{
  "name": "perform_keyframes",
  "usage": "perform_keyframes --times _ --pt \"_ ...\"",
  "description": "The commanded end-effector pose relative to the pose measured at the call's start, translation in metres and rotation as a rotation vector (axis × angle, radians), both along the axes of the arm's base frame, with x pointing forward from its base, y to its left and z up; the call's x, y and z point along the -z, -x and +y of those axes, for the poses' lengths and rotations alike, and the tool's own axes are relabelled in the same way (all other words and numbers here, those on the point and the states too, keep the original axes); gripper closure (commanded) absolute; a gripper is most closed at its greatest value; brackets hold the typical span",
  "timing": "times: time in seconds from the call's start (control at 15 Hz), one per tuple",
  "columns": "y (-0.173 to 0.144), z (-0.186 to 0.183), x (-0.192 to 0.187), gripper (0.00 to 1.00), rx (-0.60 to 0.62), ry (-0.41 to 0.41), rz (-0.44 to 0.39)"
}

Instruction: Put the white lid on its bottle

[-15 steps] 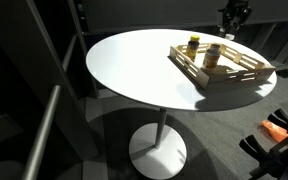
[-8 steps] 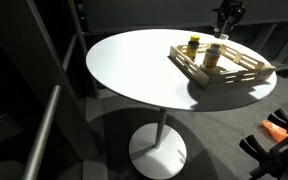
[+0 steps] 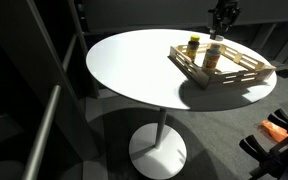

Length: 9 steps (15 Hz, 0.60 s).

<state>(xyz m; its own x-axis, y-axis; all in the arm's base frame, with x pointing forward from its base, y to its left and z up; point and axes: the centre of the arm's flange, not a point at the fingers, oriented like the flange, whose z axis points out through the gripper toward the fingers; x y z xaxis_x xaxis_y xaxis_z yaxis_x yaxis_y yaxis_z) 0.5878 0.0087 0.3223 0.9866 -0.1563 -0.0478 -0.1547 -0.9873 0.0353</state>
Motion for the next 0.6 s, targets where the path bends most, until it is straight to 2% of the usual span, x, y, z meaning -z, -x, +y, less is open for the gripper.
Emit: perform_keyframes --times 0.0,0.53 --pt "-0.002 0.008 0.000 0.81 -0.037 -0.009 0.000" --pt "-0.002 0.018 0.006 0.81 -0.080 -0.021 0.009"
